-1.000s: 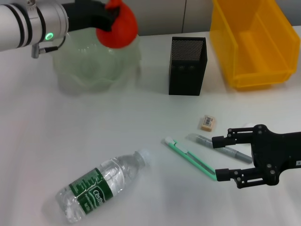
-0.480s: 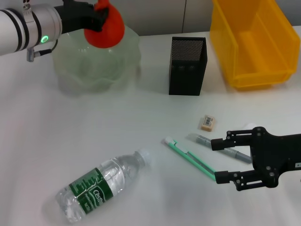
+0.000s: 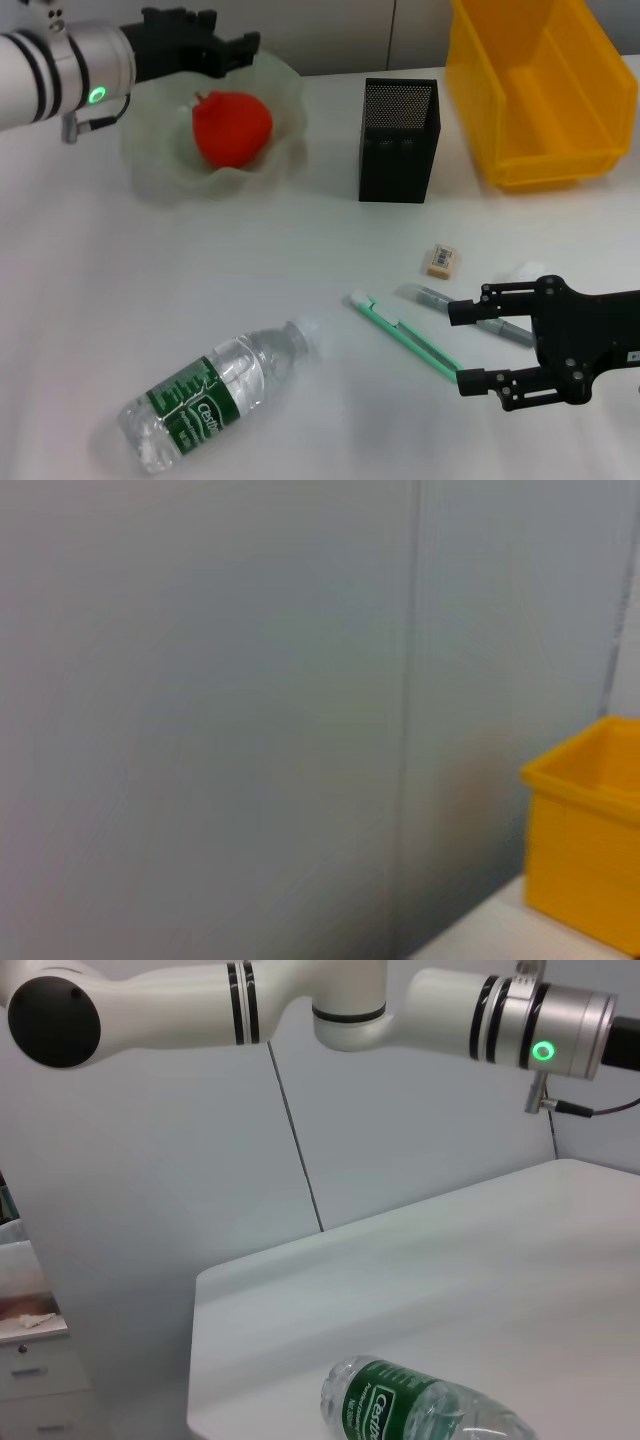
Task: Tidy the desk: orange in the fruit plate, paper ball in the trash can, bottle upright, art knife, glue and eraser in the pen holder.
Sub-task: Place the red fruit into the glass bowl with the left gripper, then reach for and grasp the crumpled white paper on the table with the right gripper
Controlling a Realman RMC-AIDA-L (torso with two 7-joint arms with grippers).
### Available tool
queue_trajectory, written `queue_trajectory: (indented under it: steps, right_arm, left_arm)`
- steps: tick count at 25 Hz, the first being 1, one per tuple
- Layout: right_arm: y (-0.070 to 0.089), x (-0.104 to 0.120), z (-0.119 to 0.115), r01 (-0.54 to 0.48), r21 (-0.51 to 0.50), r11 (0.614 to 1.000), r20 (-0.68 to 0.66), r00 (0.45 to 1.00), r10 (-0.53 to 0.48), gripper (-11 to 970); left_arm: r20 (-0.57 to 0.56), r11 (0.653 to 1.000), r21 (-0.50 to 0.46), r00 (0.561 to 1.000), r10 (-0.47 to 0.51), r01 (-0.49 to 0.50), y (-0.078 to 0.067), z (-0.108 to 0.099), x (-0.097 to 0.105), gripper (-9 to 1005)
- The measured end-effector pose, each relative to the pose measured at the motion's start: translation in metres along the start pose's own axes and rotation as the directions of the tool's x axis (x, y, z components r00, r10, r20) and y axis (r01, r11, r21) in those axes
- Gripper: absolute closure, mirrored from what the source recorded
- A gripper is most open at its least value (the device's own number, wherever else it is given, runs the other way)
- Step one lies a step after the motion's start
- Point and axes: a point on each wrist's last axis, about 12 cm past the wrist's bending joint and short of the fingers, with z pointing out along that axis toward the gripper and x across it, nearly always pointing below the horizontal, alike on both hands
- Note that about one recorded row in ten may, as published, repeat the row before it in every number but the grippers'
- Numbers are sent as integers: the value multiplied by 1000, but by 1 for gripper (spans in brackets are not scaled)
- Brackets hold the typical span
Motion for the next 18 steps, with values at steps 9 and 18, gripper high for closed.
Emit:
queue_trajectory:
  steps: [9, 18]
  right_arm:
    - [-9, -15, -9, -46, 48, 998, -35, 998, 48, 233]
    - [-25, -61, -19, -96, 127, 987, -159, 980, 116, 233]
  left_arm:
    - [135, 947, 318, 991, 12, -55, -16, -51, 23, 320]
    - [204, 818, 559, 979, 22, -135, -27, -131, 84, 151]
